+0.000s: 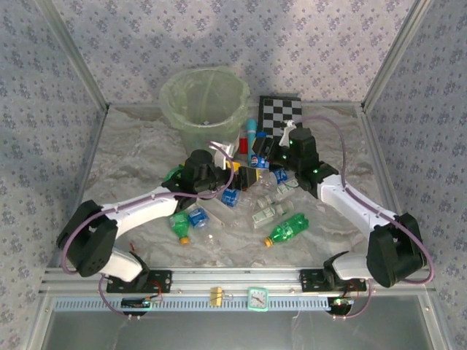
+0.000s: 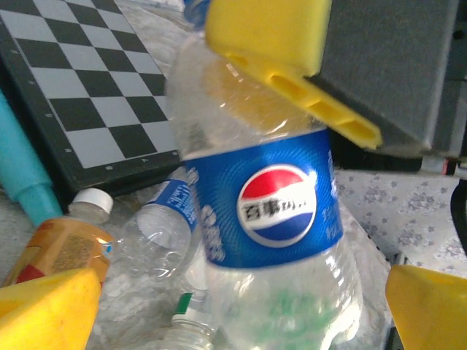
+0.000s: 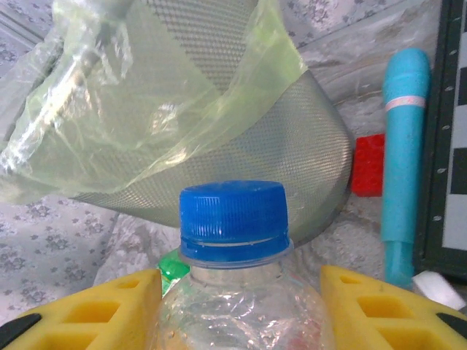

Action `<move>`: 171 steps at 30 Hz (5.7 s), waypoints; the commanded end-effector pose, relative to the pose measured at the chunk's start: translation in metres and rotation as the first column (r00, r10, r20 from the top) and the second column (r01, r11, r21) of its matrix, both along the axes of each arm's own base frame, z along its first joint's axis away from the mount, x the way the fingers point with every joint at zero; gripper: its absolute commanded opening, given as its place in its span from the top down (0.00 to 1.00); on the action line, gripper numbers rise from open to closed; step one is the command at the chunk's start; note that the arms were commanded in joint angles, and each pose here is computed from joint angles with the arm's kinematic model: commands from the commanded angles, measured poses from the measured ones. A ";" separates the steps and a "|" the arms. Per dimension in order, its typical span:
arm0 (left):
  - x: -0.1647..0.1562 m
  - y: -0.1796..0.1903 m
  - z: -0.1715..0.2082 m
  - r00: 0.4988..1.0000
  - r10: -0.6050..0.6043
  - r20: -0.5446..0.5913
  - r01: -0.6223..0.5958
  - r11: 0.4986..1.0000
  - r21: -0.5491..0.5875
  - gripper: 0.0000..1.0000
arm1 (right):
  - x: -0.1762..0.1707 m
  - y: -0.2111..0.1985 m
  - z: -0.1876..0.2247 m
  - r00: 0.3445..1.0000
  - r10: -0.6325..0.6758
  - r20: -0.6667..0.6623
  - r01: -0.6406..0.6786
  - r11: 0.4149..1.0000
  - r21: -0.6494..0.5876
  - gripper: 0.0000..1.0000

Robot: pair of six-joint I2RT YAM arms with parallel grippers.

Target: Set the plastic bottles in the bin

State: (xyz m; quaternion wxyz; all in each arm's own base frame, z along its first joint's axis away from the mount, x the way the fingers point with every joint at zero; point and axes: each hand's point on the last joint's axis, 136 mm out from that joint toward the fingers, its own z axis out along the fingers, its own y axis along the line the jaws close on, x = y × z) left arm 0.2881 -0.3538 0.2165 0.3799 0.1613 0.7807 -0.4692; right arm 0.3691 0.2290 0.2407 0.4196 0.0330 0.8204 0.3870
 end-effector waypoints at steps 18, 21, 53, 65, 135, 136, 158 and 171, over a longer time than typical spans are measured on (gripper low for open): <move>0.005 -0.033 0.020 0.996 -0.091 -0.021 0.088 0.990 -0.108 0.30 | -0.012 0.016 0.033 0.993 0.025 0.115 -0.036 0.995 0.095 0.56; 0.005 -0.035 0.020 0.994 -0.102 -0.023 0.099 0.989 -0.114 0.38 | -0.013 0.015 0.034 0.992 0.024 0.121 -0.036 0.995 0.098 0.55; 0.038 0.035 0.194 0.813 0.016 0.582 -0.161 0.967 0.198 0.70 | -0.005 -0.089 0.001 0.977 -0.210 0.046 0.212 0.976 -0.050 0.00; 0.114 0.117 0.232 0.756 0.222 0.616 -0.436 0.873 0.220 0.70 | -0.011 -0.083 -0.007 0.985 -0.172 0.021 0.173 0.984 -0.050 0.00; 0.045 0.165 0.049 0.894 0.446 0.042 -0.447 0.882 0.152 0.00 | -0.058 -0.137 -0.105 0.816 -0.488 -0.311 0.335 0.837 -0.433 0.00; 0.041 0.160 0.039 0.902 0.430 0.030 -0.429 0.889 0.159 0.00 | -0.059 -0.137 -0.107 0.812 -0.489 -0.318 0.338 0.839 -0.427 0.00; 0.018 0.144 -0.056 0.849 0.529 -0.008 -0.503 0.812 0.297 0.00 | -0.046 -0.118 -0.191 0.678 -0.515 -0.524 0.340 0.852 -0.398 0.00; 0.016 0.157 -0.056 0.825 0.565 0.012 -0.541 0.782 0.310 0.00 | -0.034 -0.120 -0.203 0.667 -0.533 -0.521 0.360 0.842 -0.401 0.15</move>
